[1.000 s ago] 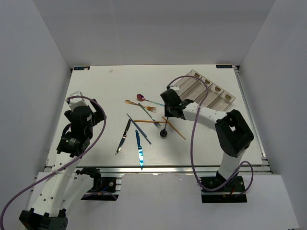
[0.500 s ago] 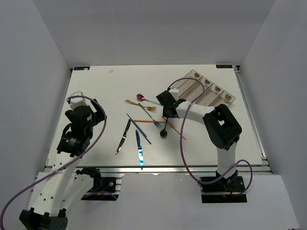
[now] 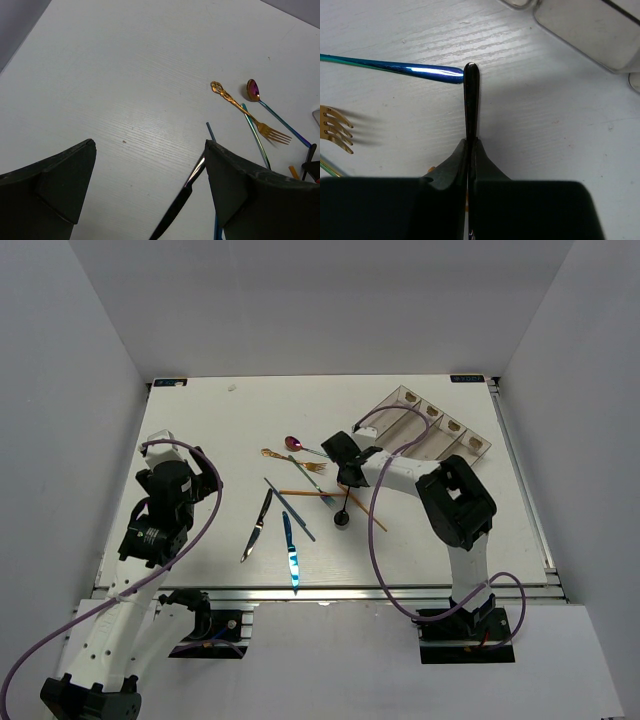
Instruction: Sort the eating utensils into containers
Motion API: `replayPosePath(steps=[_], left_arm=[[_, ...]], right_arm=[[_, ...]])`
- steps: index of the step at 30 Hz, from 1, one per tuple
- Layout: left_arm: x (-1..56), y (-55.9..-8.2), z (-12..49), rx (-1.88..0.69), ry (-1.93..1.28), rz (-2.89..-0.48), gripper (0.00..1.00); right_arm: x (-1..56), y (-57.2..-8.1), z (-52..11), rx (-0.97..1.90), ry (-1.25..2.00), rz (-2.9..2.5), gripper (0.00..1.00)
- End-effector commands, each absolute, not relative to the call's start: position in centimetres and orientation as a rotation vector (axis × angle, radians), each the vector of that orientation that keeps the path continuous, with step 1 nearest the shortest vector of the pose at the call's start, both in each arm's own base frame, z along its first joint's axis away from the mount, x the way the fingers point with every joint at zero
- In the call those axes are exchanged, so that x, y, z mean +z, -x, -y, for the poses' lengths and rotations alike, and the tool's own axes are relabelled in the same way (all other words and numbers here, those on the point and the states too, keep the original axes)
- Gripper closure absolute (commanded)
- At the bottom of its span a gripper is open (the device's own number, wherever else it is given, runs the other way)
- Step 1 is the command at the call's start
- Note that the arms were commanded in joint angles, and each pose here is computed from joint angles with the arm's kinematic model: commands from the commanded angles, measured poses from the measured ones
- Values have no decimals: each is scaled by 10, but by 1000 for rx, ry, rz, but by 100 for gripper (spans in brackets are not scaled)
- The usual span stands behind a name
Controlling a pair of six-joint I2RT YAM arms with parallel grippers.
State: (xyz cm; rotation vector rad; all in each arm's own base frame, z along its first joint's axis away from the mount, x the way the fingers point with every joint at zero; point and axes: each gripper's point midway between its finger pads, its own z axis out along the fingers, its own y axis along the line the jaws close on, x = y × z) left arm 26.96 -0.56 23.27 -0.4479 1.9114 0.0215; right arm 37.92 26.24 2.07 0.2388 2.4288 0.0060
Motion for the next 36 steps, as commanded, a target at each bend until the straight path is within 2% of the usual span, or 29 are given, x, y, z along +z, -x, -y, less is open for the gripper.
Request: replayPosePath(steps=[1, 8, 16, 23, 28, 29, 36], left_arm=[[234, -271, 6, 16, 440, -1904, 2], [233, -270, 6, 17, 440, -1905, 2], [234, -270, 6, 18, 441, -1905, 2], [233, -271, 6, 16, 439, -1907, 2], [233, -271, 8, 8, 435, -1908, 2], [233, -271, 8, 5, 433, -1909, 2], [234, -271, 9, -3, 427, -1909, 2]], right_arm=[[14, -369, -251, -101, -338, -2437, 100], [39, -373, -254, -81, -382, -2399, 100], [121, -380, -263, 141, -356, -2248, 100], [173, -387, -241, 138, -353, -2138, 100], [201, -416, -164, 11, -431, -2062, 100], [203, -424, -130, -40, -487, -2051, 100], [206, -443, -17, -160, -719, -1943, 100]])
